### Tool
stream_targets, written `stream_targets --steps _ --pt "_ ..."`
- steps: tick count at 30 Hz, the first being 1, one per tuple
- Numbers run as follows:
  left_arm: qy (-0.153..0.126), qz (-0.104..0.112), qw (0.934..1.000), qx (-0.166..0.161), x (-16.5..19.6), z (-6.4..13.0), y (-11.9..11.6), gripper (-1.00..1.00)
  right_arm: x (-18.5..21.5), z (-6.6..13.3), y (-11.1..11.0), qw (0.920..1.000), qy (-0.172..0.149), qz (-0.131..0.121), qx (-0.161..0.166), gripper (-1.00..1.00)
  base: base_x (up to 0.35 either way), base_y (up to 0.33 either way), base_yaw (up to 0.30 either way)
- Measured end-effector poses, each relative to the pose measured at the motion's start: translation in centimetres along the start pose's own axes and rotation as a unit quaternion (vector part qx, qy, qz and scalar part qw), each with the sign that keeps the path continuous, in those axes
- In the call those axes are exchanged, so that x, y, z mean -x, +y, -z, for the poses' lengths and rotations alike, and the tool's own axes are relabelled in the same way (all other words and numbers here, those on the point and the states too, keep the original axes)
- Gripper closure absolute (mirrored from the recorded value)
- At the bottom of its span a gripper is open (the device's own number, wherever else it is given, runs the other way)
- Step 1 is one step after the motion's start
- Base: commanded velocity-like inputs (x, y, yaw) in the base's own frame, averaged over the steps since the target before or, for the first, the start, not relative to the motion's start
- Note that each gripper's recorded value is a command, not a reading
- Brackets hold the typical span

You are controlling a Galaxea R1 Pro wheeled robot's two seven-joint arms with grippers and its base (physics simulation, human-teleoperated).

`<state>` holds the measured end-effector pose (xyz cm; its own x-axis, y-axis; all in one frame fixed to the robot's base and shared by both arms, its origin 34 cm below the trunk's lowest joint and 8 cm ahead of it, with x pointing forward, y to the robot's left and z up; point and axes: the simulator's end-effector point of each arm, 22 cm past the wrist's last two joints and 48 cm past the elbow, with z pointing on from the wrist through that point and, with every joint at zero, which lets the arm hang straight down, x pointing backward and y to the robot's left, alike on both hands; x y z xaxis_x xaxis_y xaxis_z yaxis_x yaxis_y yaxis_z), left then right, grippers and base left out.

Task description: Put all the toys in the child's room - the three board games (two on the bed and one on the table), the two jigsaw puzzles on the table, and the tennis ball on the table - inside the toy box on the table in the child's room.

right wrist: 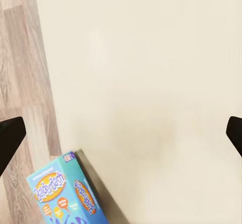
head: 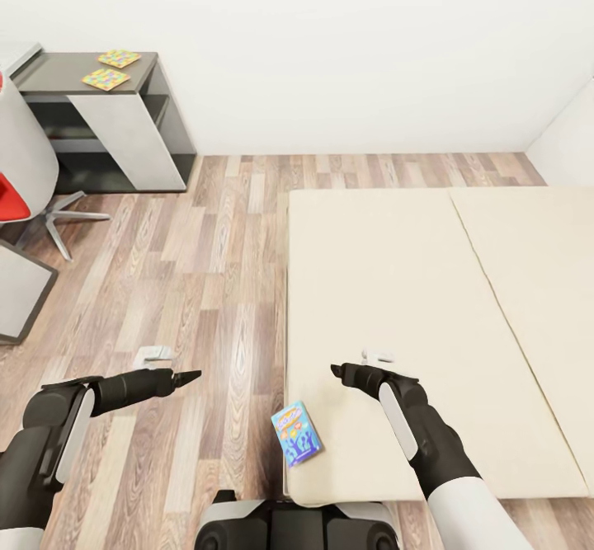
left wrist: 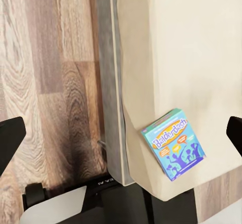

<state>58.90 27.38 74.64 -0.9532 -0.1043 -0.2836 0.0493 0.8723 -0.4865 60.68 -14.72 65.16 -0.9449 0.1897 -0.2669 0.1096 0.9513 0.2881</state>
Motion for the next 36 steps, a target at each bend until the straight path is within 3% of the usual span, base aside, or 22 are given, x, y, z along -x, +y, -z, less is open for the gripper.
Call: stream_targets --steps 7,25,36 --pt "-0.001 0.0 1.0 0.004 0.1 0.2 0.1 -1.0 0.8 0.3 0.1 0.9999 -0.013 0.001 0.0 -1.0 0.0 0.0 0.0" --pt "0.003 0.01 0.998 0.062 -0.2 0.4 2.9 -1.0 1.0 0.4 -0.5 0.9993 -0.035 0.001 -0.011 -1.0 0.0 0.0 0.0" --pt "-0.016 0.005 0.9966 0.08 0.1 -0.1 3.2 -1.0 1.2 0.6 -0.7 0.9989 -0.044 0.002 -0.013 -1.0 0.0 0.0 0.0"
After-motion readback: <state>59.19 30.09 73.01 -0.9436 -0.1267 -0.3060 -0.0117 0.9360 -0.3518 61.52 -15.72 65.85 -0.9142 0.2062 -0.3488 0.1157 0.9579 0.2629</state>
